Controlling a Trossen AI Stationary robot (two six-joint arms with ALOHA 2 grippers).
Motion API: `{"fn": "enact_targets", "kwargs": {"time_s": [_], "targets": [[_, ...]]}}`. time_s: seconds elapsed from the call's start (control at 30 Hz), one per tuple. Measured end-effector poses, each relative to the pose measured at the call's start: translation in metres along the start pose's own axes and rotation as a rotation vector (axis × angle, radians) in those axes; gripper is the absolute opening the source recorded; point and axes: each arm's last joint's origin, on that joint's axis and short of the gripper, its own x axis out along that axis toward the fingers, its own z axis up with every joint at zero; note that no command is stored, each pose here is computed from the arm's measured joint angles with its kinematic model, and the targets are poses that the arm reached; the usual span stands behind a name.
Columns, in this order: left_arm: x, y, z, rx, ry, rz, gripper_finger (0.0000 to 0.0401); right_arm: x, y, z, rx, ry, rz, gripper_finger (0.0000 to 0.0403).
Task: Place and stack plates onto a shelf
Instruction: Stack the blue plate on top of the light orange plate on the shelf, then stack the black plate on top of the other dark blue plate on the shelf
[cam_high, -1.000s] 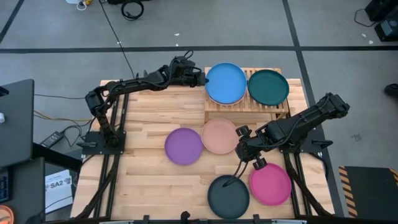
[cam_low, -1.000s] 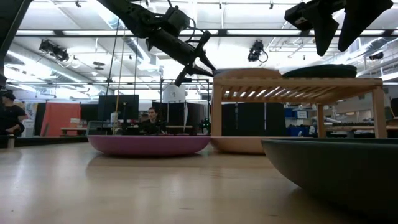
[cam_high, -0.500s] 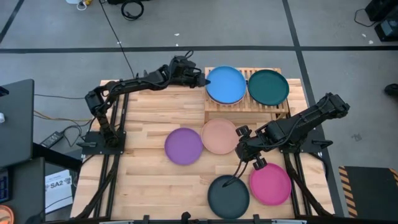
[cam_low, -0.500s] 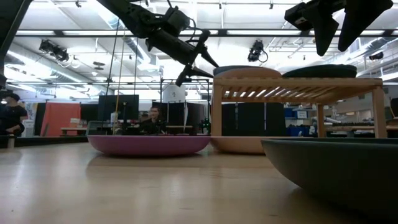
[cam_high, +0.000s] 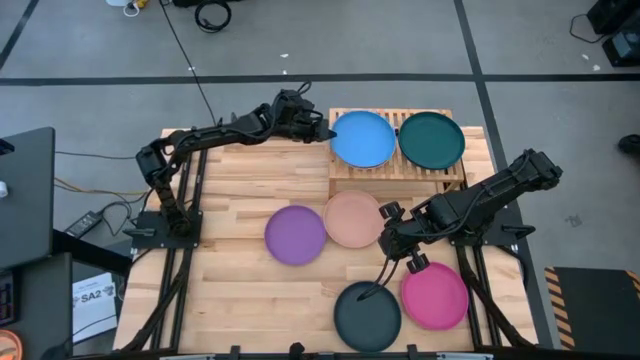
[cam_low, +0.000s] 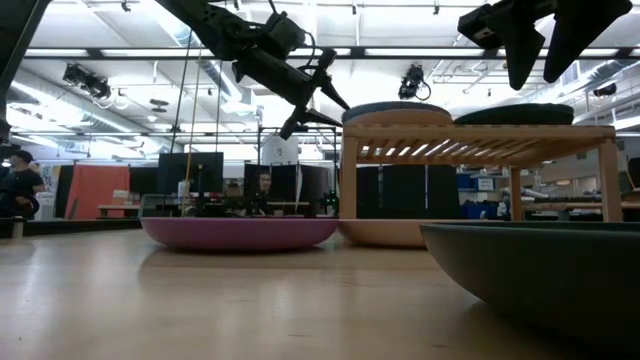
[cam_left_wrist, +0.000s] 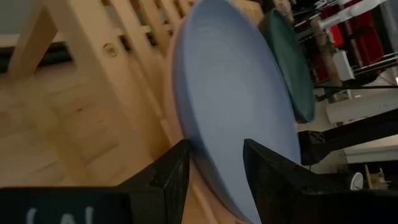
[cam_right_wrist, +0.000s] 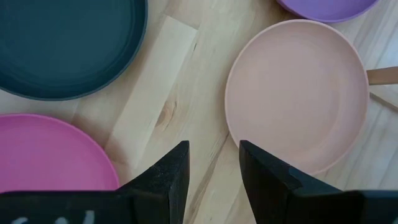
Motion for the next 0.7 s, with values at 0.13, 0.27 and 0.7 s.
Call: {"fn": "enact_targets", "kwargs": {"time_s": [0.13, 0.27, 0.7], "targets": [[0.0, 0.0, 0.0, 0.001, 0.01, -0.005, 0.0157, 0.0, 0.0, 0.0, 0.044, 0.0, 0.0, 0.0146], [-0.001, 0.0, 0.0, 0.038, 0.008, -0.006, 0.0157, 0.0, 0.0, 0.0, 0.075, 0.0, 0.0, 0.0146], [-0.039, -0.013, 0.015, 0.205, -0.068, 0.021, 0.0157, 0.0, 0.0, 0.001, 0.235, -0.011, 0.004, 0.0146]]}}
